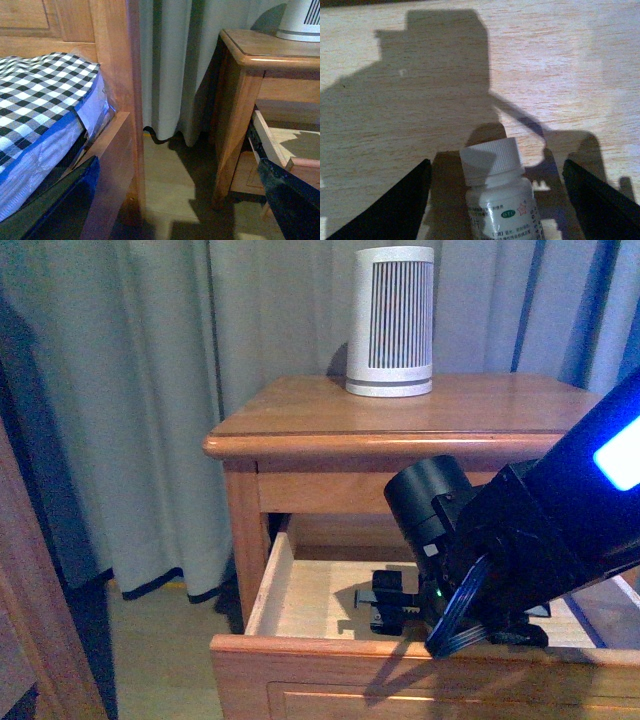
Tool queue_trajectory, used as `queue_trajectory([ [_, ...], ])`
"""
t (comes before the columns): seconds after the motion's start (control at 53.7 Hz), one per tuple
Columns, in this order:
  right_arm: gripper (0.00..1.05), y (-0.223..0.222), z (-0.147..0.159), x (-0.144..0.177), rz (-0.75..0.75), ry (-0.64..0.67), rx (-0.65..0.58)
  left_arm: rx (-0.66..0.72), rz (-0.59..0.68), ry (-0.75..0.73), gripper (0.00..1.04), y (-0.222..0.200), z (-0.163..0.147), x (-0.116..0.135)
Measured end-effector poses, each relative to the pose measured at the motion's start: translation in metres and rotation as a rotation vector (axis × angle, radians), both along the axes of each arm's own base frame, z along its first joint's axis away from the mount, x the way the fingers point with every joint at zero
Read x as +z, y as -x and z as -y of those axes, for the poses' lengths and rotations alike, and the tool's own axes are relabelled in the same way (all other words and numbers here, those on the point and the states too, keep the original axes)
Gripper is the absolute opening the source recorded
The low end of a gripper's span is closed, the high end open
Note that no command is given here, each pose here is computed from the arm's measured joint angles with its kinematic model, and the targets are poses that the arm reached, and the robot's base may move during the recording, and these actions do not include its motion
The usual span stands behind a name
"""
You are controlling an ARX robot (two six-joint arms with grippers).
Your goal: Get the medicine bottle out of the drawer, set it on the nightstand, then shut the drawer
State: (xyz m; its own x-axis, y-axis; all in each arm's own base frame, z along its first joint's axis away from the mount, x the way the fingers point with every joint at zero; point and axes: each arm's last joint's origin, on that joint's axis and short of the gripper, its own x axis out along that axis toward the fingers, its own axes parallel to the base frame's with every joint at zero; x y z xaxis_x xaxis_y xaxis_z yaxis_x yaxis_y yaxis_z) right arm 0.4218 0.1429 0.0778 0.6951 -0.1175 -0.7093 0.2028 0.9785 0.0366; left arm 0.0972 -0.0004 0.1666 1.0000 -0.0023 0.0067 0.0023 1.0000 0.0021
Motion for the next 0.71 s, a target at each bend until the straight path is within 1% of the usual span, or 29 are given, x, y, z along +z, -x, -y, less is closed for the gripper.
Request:
queue_trajectory([
  [0.186,0.35,0.002,0.003,0.003,-0.022,0.016,-0.042,0.0,0.0,0.0,0.98,0.0,0.0,0.0],
  [0.205,0.33,0.002,0.004,0.005,-0.027,0.015,-0.046,0.0,0.0,0.0,0.98,0.0,0.0,0.0],
  [0.28,0.31,0.006,0.006,0.019,-0.034,-0.011,-0.07,0.0,0.0,0.0,0.98,0.0,0.0,0.0],
  [0.373,0.31,0.013,0.008,0.047,-0.014,-0.048,-0.092,0.0,0.0,0.0,0.98,0.0,0.0,0.0],
  [0.429,0.31,0.022,0.011,0.074,0.003,-0.096,-0.107,0.0,0.0,0.0,0.98,0.0,0.0,0.0],
  [0.503,0.31,0.033,0.013,0.096,0.015,-0.134,-0.119,0.0,0.0,0.0,0.98,0.0,0.0,0.0],
  [0.708,0.31,0.064,0.019,0.141,0.04,-0.19,-0.119,0.0,0.0,0.0,0.98,0.0,0.0,0.0],
])
